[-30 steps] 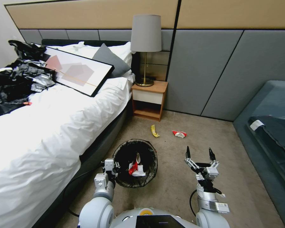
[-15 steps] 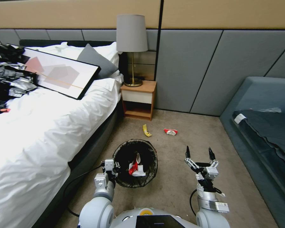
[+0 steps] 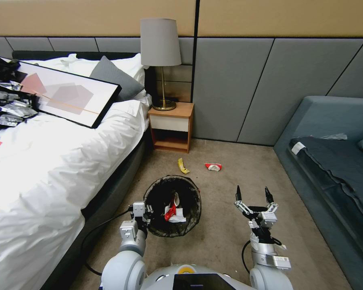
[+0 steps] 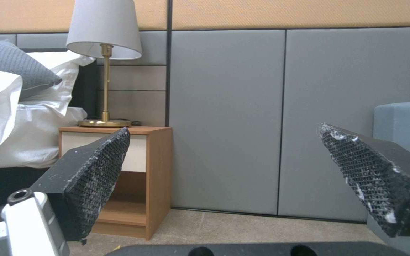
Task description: Pick up the trash bin, then pick up the garbage from the floor and place it into the trash bin.
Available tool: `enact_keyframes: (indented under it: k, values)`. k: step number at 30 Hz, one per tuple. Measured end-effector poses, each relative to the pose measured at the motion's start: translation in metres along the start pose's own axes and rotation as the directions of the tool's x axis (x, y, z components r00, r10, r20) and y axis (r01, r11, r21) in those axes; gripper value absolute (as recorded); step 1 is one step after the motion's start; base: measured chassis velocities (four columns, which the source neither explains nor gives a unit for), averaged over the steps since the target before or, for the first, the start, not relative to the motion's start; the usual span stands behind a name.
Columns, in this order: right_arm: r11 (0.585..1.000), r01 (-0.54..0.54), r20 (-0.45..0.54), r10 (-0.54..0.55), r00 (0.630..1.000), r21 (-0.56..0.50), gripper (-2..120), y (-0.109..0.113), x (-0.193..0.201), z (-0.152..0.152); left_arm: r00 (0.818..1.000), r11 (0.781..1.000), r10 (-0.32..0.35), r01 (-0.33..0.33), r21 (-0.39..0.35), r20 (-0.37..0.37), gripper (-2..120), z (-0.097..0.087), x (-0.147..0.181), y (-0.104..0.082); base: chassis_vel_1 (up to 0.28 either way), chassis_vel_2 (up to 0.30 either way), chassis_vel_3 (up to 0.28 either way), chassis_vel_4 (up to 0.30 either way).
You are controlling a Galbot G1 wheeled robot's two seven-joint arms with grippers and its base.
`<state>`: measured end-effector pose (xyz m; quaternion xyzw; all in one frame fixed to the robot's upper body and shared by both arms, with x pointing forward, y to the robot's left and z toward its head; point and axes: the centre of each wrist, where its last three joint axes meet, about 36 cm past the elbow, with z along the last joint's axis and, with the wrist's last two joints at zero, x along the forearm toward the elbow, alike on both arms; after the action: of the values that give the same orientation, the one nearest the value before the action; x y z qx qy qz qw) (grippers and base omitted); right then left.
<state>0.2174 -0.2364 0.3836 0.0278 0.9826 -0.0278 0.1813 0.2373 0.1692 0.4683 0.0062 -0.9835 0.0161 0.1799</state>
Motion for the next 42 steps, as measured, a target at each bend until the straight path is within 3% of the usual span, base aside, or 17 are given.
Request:
enact_keyframes:
  k: [14,42]
  values:
    - [1.000,0.006,0.001,-0.006,1.000,0.002,100,-0.0006,-0.0014,0.0043,1.000,1.000,0.002,-0.002,0.001,0.000,0,0.0004,-0.0004,-0.0012,-0.048,0.049,0.043,-0.040]
    - [1.000,0.020,0.005,-0.021,1.000,0.003,100,-0.0003,-0.0030,0.0088,1.000,1.000,-0.009,0.009,0.005,0.003,0,0.0000,-0.0016,-0.0017,-0.211,0.212,0.204,-0.206]
